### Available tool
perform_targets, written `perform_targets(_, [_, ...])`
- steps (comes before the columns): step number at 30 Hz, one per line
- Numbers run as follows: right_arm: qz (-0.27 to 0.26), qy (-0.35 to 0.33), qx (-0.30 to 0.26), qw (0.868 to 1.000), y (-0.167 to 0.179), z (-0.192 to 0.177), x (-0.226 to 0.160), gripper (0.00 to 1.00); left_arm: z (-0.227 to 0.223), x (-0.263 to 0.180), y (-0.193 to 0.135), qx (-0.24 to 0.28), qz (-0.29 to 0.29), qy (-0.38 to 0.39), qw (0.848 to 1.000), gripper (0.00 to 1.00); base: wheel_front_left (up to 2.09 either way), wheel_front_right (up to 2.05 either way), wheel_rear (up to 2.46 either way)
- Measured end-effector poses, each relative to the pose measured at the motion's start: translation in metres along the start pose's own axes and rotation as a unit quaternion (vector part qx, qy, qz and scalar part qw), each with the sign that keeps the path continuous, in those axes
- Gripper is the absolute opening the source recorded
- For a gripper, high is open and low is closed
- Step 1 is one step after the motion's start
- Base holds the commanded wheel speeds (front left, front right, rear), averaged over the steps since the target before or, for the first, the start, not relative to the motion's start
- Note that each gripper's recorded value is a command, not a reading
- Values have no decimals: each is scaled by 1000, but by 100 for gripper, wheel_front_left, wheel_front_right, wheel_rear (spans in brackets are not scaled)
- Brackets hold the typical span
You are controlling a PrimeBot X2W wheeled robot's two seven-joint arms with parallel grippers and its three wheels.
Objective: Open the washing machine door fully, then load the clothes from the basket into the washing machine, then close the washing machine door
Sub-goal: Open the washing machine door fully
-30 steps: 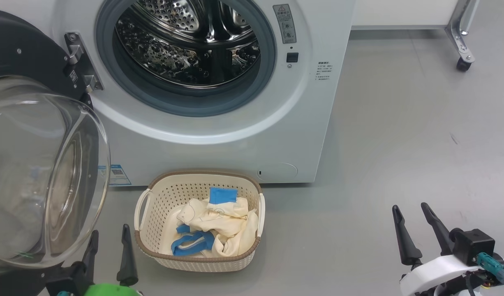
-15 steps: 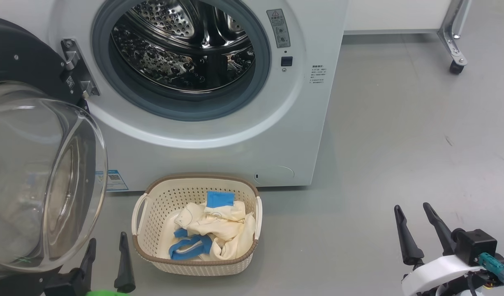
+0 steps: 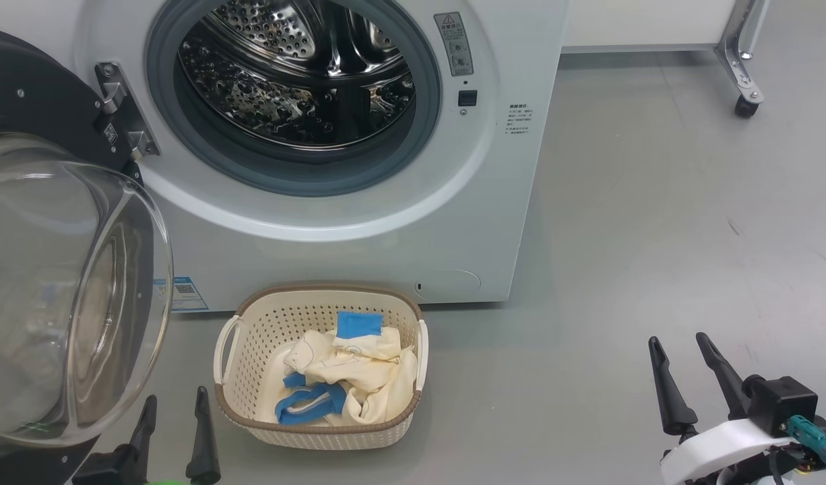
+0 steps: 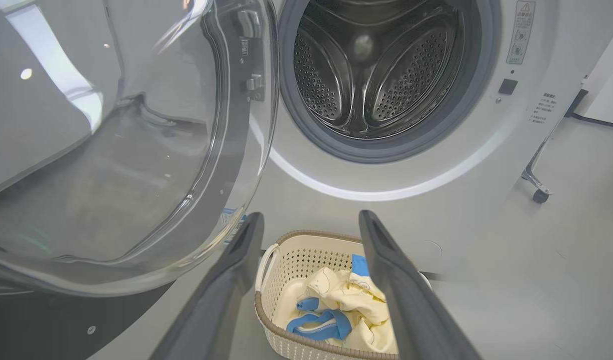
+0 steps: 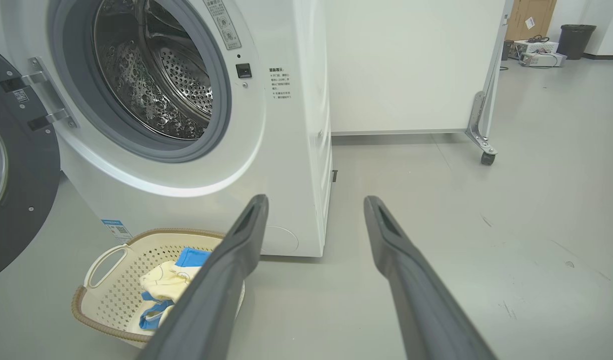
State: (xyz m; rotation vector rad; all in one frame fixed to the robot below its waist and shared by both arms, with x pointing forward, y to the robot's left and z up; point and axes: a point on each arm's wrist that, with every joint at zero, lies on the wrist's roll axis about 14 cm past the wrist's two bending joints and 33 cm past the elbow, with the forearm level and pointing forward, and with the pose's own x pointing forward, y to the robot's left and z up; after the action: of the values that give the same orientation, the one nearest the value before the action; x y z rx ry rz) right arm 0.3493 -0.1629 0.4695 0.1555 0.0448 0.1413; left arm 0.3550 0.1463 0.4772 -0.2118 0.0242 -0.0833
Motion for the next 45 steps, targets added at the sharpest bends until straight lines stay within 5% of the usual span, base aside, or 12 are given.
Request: perform_targets(45, [2, 11, 3, 1000, 1, -7, 4, 100, -10, -1, 9, 3, 11, 15, 1000, 100, 1, -1, 0])
